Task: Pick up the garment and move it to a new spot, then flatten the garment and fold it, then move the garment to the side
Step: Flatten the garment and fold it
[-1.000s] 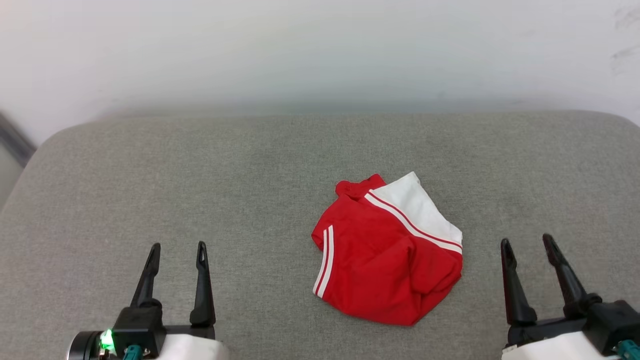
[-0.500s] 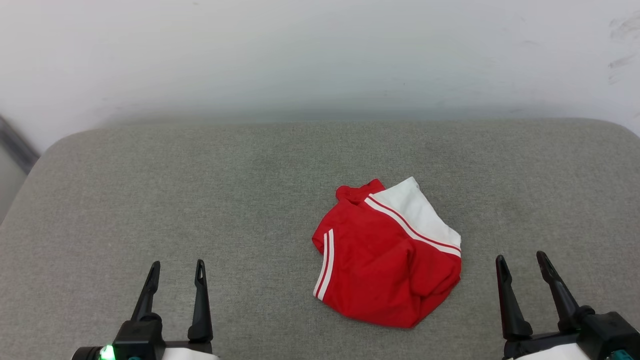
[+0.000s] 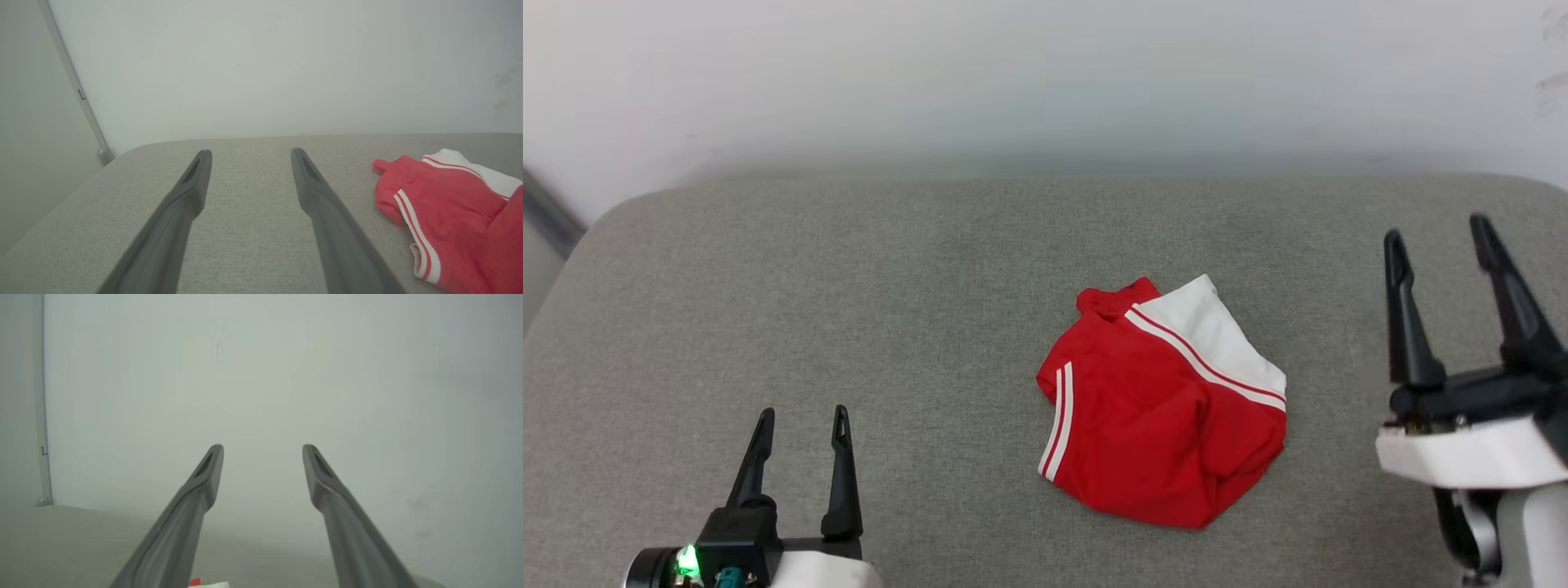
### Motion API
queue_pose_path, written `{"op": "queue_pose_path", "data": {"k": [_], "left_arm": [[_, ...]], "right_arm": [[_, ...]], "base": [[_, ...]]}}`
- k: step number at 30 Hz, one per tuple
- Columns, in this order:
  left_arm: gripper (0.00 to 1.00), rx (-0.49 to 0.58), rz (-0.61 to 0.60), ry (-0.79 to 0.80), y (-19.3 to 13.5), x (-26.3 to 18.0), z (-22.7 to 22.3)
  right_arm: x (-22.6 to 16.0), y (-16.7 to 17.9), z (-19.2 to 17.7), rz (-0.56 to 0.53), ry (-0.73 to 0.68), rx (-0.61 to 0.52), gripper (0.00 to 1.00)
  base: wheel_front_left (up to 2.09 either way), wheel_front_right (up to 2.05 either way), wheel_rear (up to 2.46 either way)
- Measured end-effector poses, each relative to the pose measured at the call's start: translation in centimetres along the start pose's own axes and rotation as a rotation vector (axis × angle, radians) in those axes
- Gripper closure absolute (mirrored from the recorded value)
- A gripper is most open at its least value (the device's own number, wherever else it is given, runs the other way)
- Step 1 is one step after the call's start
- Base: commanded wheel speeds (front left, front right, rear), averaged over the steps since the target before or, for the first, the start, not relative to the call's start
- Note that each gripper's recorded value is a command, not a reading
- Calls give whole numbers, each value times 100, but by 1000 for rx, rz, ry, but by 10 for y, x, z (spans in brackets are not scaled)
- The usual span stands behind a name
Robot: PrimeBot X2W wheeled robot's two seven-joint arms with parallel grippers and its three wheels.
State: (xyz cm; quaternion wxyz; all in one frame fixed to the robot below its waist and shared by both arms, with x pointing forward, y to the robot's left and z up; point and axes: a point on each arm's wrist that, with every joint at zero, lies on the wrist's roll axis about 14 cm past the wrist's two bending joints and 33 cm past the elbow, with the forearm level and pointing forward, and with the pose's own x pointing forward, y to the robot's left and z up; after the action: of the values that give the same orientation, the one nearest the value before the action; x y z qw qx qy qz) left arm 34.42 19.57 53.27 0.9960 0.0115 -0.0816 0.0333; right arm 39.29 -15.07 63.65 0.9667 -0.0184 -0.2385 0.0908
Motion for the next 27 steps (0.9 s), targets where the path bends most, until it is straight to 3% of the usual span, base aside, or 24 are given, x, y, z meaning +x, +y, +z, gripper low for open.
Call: {"op": "queue_pose_path", "data": {"k": [6,10,17,22,26,27], "left_arm": [[0,-8,-3,10,-3,14,-6],[0,-13,-7,19,-5,24,-11],[0,-19,-9,38,-8,40,-22],[0,-24,-5,47,-9,50,-28],[0,-27,0,54,-9,60,-35],[0,-36,0,65,-11,67,-42]], "right_arm": [[62,7,24,139,-122,-122,0],[92,15,-4,250,-53,-163,0],[110,32,-100,457,423,-254,0],[67,39,-173,605,883,-276,0],[41,38,-205,664,1148,-245,0],[22,40,-229,705,1284,-235,0]], "base": [[0,0,0],[0,0,0],[0,0,0],[0,0,0],[0,0,0],[0,0,0]]}}
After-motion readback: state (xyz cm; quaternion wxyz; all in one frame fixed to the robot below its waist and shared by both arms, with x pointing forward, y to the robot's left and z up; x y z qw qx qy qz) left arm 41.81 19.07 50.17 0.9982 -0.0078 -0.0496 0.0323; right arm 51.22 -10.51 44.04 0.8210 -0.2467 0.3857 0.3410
